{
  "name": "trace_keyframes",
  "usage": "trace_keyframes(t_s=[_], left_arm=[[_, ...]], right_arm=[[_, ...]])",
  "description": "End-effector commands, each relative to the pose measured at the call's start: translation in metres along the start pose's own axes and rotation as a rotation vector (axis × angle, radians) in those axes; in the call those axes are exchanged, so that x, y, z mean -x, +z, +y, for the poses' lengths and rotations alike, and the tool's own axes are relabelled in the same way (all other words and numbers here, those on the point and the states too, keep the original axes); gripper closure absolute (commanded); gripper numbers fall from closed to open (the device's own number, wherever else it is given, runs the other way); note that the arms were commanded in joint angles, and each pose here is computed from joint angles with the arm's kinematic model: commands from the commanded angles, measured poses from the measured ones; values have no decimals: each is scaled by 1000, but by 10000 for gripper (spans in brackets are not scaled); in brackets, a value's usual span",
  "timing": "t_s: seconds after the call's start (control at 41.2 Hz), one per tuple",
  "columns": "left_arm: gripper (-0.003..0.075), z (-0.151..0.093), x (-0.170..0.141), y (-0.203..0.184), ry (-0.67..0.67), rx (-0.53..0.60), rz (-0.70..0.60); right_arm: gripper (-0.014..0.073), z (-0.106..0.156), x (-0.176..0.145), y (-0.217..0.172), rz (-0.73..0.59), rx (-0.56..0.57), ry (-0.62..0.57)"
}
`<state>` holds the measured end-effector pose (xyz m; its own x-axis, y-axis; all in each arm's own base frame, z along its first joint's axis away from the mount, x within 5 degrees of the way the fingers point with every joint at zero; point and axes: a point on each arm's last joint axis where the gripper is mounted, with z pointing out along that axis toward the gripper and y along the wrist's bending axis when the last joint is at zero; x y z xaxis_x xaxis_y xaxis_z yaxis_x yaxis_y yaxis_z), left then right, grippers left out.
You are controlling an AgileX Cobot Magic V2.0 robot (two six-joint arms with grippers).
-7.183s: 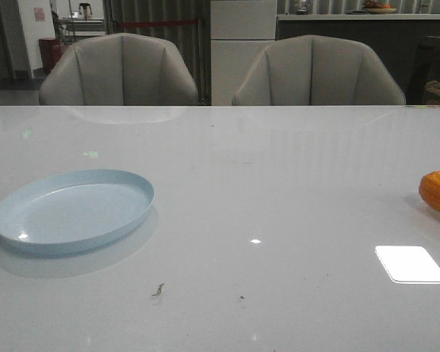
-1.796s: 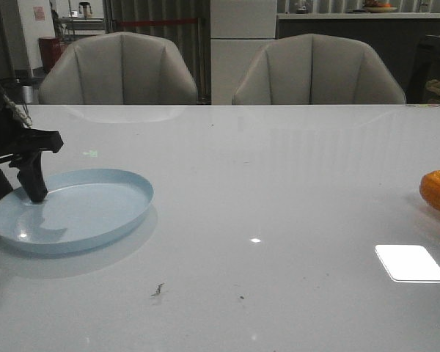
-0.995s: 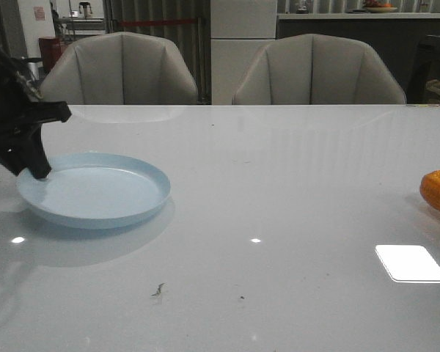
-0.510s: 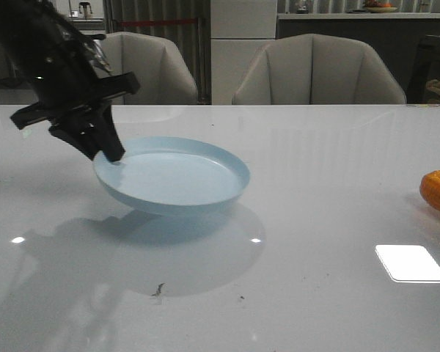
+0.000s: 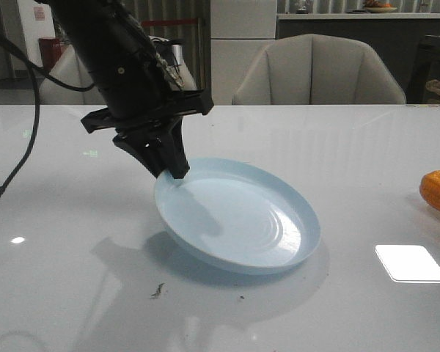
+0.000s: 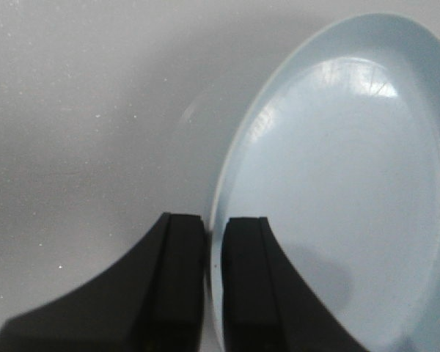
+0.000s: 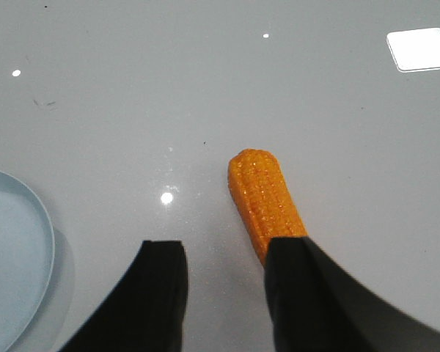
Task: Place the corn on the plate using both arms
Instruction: 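Push the light blue plate with the left gripper toward the table center, then lift the left gripper away from the plate and withdraw it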
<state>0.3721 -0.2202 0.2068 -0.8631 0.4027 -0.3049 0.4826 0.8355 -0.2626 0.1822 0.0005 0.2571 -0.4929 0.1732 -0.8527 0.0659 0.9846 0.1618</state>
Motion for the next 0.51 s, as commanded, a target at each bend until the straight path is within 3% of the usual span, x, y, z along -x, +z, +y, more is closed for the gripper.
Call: trace_keyframes(t_s=[0.0,0.243,0.485], left_arm=[[440,-11,8,-19,20,-10,-56],[436,-2,12,-18,87,77,-35],[436,-2,54,-96,106,105,-317]], right_arm=[[207,1,17,-4,-94,0,-7],[207,1,15,-4,-74,1,-7],[207,1,14,-4,-61,2,-7]])
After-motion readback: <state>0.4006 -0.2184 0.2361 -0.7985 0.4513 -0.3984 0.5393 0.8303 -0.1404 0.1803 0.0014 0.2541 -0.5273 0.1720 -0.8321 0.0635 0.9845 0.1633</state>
